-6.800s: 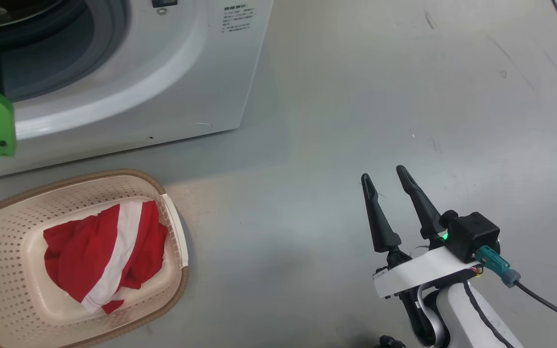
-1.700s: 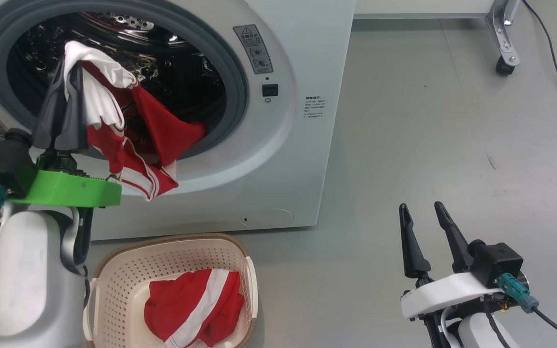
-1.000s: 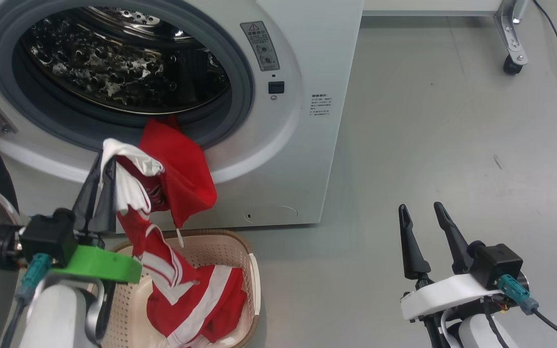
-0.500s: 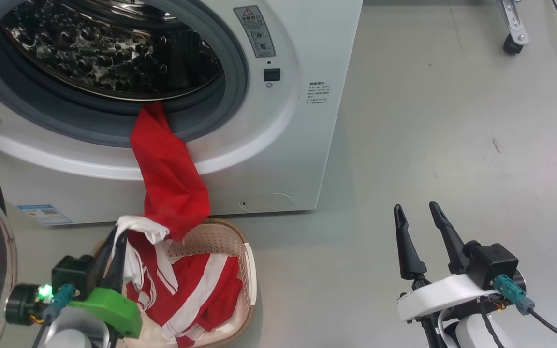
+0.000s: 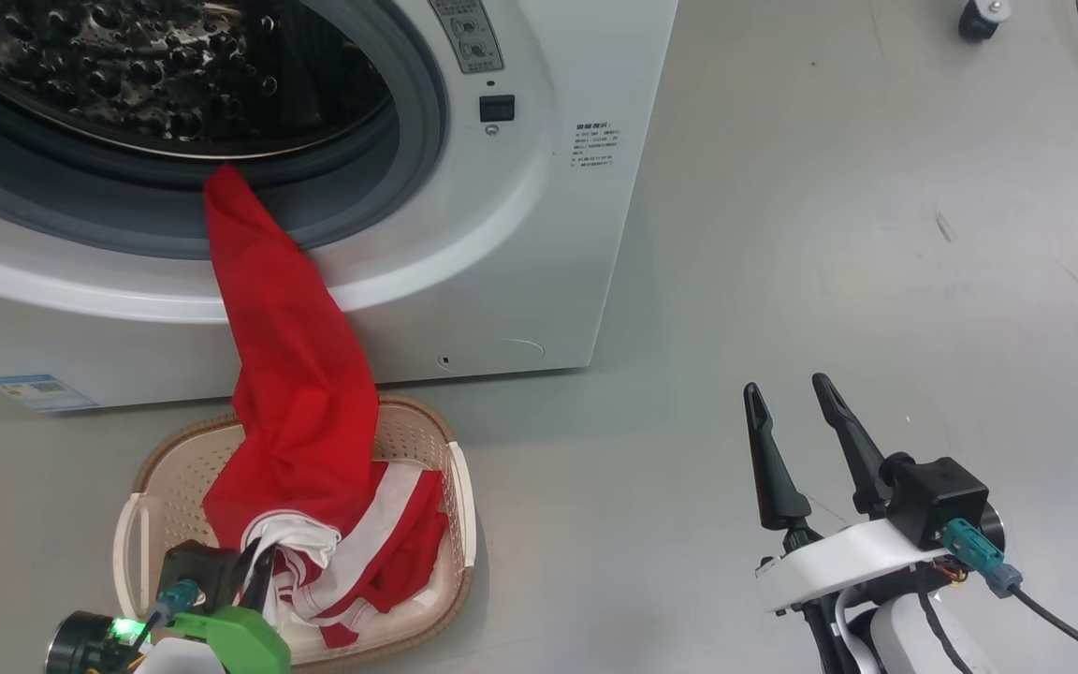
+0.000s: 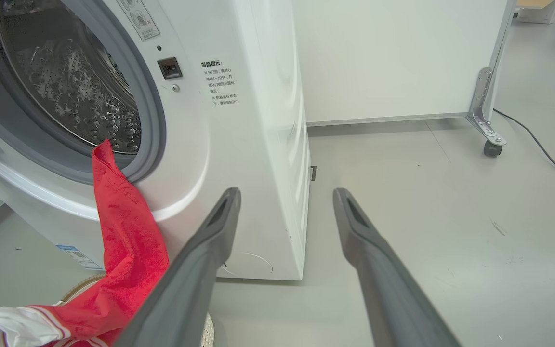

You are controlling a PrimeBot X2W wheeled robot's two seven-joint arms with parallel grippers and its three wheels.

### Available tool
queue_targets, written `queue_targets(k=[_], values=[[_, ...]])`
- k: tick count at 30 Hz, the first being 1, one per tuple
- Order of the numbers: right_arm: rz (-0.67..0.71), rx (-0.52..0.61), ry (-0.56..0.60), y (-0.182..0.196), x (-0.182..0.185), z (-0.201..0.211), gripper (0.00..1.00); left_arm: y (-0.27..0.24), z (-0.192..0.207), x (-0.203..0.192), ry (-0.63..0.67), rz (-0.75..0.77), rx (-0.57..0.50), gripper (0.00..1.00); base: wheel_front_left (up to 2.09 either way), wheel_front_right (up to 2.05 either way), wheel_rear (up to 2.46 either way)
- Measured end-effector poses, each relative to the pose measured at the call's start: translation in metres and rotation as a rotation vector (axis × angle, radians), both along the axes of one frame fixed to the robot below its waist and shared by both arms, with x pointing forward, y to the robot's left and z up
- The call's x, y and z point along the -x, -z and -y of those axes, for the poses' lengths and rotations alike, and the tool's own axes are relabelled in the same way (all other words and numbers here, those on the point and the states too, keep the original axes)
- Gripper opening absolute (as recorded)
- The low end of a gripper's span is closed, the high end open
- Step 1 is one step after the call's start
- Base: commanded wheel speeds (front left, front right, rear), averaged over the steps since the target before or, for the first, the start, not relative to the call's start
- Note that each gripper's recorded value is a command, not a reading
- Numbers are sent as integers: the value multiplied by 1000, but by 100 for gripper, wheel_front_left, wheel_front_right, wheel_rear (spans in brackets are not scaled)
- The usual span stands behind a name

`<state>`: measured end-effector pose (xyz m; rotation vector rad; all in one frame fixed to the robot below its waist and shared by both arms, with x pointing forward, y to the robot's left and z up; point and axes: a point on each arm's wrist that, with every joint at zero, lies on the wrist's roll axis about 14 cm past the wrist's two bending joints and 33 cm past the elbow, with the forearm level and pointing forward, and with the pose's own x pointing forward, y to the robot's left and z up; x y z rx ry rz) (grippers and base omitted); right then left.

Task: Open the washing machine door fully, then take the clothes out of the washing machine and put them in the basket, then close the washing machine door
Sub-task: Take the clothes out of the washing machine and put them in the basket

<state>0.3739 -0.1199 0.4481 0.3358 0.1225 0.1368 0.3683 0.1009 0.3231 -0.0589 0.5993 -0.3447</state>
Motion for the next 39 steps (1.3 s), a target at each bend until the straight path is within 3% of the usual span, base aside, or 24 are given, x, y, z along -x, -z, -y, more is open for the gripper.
queue_targets(k=[13,30,39], values=[[-55,19,6,21,-12,4,100,57,-4,2,71,-213,-86,0,0,0,0],[-127,52,46,53,-31,22,100,102,13,-50,92,-269,-65,0,0,0,0],[-162,66,81,67,-37,34,100,137,25,-32,136,-375,-68,0,0,0,0]])
